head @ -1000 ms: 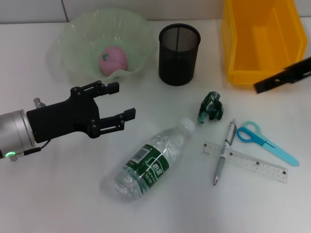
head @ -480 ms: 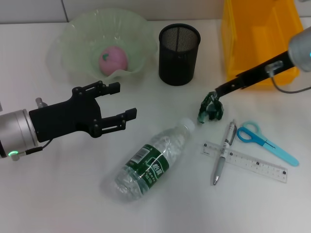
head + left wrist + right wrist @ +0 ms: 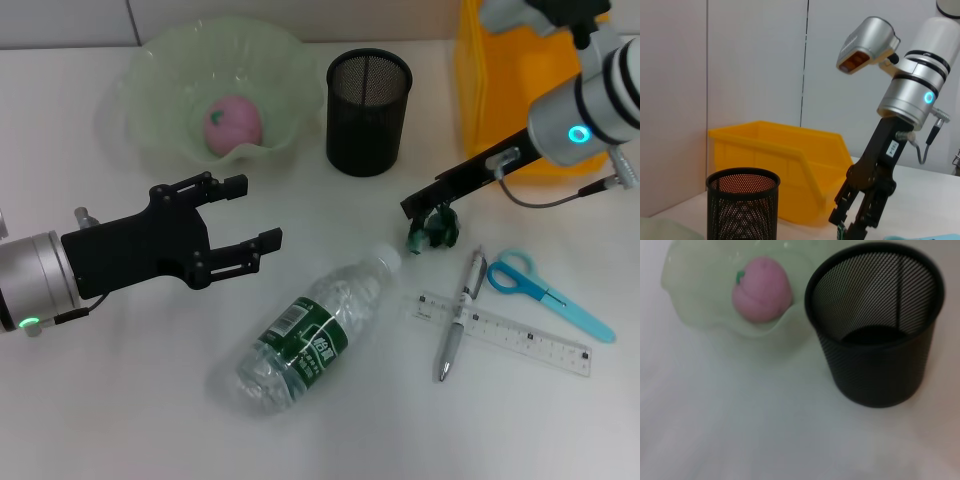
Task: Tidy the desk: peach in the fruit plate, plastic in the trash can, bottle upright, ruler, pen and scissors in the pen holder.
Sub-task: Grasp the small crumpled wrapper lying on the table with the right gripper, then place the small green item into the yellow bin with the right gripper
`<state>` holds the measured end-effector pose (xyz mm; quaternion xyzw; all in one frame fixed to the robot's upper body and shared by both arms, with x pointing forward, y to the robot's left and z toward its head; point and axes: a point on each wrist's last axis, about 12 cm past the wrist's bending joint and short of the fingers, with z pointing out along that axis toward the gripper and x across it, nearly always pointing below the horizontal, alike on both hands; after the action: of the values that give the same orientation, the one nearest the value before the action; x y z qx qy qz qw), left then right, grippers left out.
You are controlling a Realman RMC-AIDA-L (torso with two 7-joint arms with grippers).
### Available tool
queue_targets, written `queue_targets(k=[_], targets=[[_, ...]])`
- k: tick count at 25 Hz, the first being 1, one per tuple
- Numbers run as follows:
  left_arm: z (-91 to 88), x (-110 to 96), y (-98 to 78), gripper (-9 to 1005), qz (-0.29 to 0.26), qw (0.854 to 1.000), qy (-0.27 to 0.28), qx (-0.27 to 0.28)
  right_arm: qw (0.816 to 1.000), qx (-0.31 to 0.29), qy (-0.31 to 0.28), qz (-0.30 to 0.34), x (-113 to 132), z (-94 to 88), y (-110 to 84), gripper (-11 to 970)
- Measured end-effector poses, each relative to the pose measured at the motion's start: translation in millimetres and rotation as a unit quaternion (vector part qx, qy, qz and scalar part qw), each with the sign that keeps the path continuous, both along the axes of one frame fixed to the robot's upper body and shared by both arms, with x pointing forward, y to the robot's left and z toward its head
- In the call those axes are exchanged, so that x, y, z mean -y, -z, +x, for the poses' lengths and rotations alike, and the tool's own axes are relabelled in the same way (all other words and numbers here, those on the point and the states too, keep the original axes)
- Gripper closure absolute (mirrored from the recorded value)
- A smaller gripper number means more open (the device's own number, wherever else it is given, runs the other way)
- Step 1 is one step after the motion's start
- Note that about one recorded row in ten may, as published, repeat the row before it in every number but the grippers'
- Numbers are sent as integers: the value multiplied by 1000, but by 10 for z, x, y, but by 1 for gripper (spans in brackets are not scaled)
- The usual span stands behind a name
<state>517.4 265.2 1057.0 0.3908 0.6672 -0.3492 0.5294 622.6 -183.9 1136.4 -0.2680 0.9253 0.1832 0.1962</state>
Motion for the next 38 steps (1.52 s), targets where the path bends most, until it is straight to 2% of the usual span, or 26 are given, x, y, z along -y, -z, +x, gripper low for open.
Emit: queue_targets(k=[16, 22, 27, 30, 38], targets=[[-16, 0, 13, 215, 1, 1000, 1, -1, 1000, -3, -4, -22, -86, 27, 174, 161], [-13, -7, 9, 218, 2, 1000, -1, 3, 1000, -1, -5, -23, -84, 31, 182, 351], [-11, -12, 8, 221, 1, 1000, -2, 3, 1000, -2, -5, -24, -67, 21, 186, 555], [-10, -13, 7, 223, 1, 1000, -3, 4, 1000, -2, -8, -22, -56, 9, 153, 801], [-9, -15, 7, 228, 1, 1000, -4, 4, 999, 30, -19, -2, -2, -44, -202, 808]])
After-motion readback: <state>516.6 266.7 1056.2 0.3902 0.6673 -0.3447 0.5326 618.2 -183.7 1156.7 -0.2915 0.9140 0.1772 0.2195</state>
